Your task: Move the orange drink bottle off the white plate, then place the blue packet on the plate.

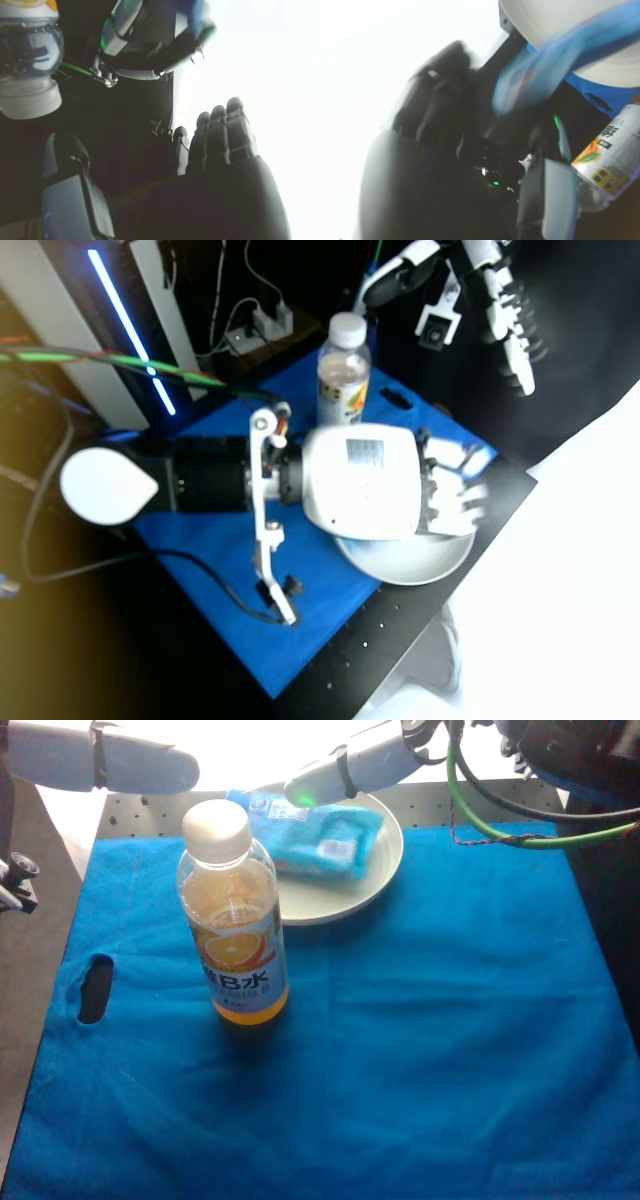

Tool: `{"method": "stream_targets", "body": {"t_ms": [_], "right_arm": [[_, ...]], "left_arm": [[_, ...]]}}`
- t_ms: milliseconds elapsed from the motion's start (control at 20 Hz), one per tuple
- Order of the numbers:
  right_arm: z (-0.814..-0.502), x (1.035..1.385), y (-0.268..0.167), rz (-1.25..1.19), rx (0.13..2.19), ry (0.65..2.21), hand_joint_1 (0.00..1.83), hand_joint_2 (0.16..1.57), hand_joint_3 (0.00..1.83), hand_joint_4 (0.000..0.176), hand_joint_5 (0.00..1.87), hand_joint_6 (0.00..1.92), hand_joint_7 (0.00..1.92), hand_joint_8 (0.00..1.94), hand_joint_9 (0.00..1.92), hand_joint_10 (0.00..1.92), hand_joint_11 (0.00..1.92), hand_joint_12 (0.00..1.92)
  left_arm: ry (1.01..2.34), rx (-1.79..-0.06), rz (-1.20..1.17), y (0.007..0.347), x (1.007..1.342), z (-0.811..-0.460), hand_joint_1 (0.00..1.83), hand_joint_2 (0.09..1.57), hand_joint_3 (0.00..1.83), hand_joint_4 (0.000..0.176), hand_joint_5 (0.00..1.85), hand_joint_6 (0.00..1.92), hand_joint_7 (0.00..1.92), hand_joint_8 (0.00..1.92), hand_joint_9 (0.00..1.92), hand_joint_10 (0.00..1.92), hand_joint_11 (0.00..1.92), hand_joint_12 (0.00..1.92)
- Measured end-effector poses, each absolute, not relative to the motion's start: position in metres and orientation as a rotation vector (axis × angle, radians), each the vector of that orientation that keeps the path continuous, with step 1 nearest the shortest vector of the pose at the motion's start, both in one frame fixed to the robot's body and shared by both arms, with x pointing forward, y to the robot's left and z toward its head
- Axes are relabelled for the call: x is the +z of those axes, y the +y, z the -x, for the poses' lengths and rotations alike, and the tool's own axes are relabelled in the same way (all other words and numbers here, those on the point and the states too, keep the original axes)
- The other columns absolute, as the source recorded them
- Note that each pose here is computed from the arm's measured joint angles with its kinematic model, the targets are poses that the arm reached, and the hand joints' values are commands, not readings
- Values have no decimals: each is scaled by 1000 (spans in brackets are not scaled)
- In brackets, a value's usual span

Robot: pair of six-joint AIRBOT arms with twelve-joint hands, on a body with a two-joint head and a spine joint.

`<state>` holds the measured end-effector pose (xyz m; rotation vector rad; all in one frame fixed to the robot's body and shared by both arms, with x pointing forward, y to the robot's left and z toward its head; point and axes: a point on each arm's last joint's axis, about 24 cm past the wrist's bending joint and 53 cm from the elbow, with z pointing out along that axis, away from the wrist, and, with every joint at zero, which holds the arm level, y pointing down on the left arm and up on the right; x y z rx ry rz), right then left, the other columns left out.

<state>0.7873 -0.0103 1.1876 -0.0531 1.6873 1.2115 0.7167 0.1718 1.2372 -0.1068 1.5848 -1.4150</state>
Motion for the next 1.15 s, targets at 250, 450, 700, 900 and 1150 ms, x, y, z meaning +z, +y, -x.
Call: {"method": "stream_targets", "body": {"t_ms": [250,450,700,900,1150], "right_arm": [[-788,1194,-24,26,1229,1678,480,798,0,176,0,0,0,0,0,0,0,12],[-780,1212,-41,16,1277,1633,481,793,0,176,0,0,0,0,0,0,19,9],[-758,1239,-71,22,1315,1572,398,659,0,176,0,0,0,0,0,0,87,63],[-745,1255,-92,31,1312,1535,427,723,12,176,0,0,0,0,10,3,13,53],[-723,1289,-126,26,1272,1422,462,750,7,176,0,0,0,0,0,0,1,304]], "left_arm": [[1582,-1411,113,174,1239,-719,628,780,0,176,0,0,0,0,0,0,0,0],[1583,-1409,114,174,1238,-719,641,743,0,176,0,0,0,0,0,0,0,0],[1585,-1408,121,176,1238,-720,702,727,0,176,0,0,0,0,0,0,0,0],[1567,-1414,143,180,1242,-722,610,775,8,176,0,0,0,0,0,0,0,0],[1501,-1393,152,202,1264,-716,660,808,16,176,0,0,0,0,0,0,0,0]]}}
